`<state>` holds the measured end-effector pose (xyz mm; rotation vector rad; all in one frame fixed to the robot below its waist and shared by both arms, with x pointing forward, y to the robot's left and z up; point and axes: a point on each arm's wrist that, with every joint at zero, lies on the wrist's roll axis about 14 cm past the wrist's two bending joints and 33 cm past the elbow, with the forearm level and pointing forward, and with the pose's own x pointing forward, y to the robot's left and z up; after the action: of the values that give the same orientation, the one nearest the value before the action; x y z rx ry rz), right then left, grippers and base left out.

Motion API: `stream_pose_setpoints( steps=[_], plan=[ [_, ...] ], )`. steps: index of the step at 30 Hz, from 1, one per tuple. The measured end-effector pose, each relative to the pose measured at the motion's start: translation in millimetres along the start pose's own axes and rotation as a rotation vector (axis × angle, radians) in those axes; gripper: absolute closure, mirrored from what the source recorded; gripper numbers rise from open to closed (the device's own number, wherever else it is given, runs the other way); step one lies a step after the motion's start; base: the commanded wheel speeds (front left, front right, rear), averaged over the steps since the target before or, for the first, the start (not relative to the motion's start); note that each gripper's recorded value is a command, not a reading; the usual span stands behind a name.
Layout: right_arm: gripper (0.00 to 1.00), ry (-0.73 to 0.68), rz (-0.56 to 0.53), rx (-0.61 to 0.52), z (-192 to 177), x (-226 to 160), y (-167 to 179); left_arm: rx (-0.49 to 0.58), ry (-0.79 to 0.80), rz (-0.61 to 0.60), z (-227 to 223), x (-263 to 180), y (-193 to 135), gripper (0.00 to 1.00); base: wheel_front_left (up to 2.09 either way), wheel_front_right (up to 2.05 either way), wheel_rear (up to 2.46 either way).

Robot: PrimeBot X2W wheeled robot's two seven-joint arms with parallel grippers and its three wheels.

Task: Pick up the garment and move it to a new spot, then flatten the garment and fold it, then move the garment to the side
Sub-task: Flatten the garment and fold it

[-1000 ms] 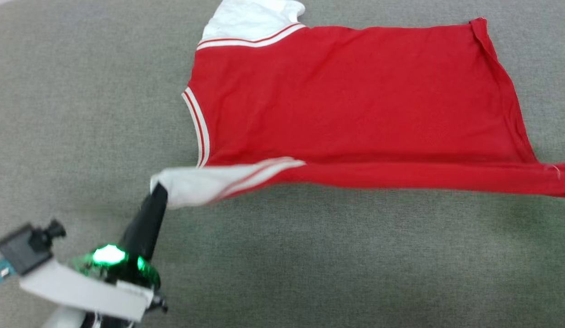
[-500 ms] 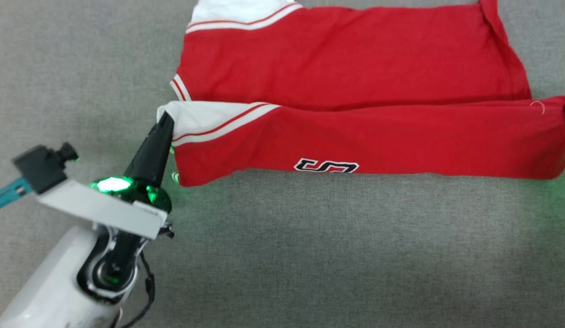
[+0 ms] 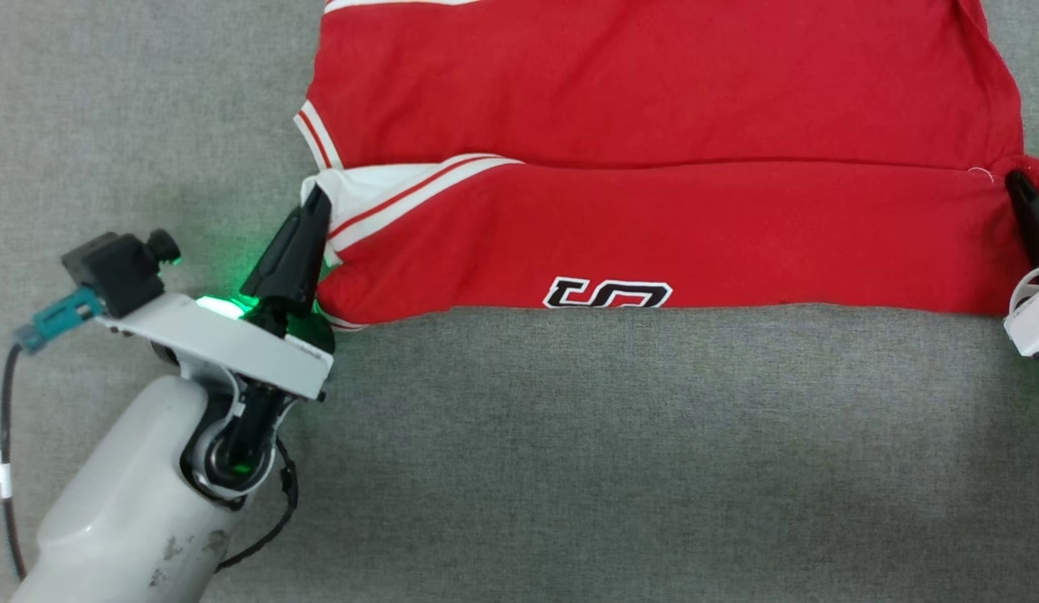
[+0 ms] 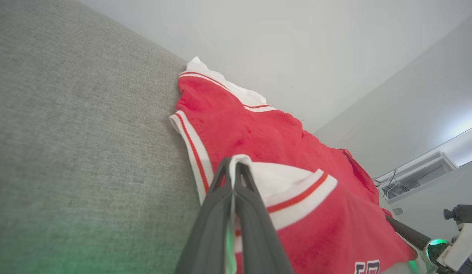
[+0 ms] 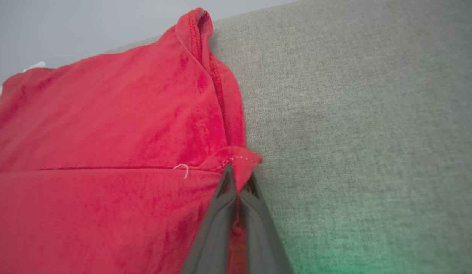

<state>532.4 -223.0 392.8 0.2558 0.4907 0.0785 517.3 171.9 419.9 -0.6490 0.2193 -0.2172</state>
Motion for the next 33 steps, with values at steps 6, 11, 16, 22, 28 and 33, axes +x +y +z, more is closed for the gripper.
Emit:
stream_pose_setpoints(
  steps=[6, 11, 16, 22, 28, 33],
  plan=[
    [1.0, -0.015, 0.011, -0.02, -0.2, 3.1, 3.1, 0.052, 0.037, -0.006, -6.1, 0.3, 1.2, 0.69, 0.0, 0.0, 0.0],
    [0.0, -0.054, 0.029, -0.054, 7.1, 1.7, 11.9, 0.174, 0.072, -0.003, 0.1, -0.6, 10.9, 0.0, 0.0, 0.0, 0.0],
    [0.0, -0.114, 0.043, -0.061, 22.6, -7.0, 19.7, 0.312, 0.128, -0.011, 14.0, -5.1, 16.6, 0.0, 0.0, 0.0, 0.0],
    [0.0, -0.211, 0.053, -0.071, 55.4, -25.5, 24.9, 0.488, 0.242, -0.023, 49.3, -5.2, 8.0, 0.0, 0.0, 0.0, 0.0],
    [0.0, -0.269, 0.048, -0.068, 75.3, -43.8, 22.8, 0.55, 0.398, -0.006, 65.3, -11.5, -11.0, 0.0, 0.0, 0.0, 0.0],
    [0.0, -0.298, 0.049, -0.056, 82.4, -54.2, 24.2, 0.496, 0.557, 0.017, 61.2, -18.3, -32.0, 0.0, 0.0, 0.0, 0.0]
  ],
)
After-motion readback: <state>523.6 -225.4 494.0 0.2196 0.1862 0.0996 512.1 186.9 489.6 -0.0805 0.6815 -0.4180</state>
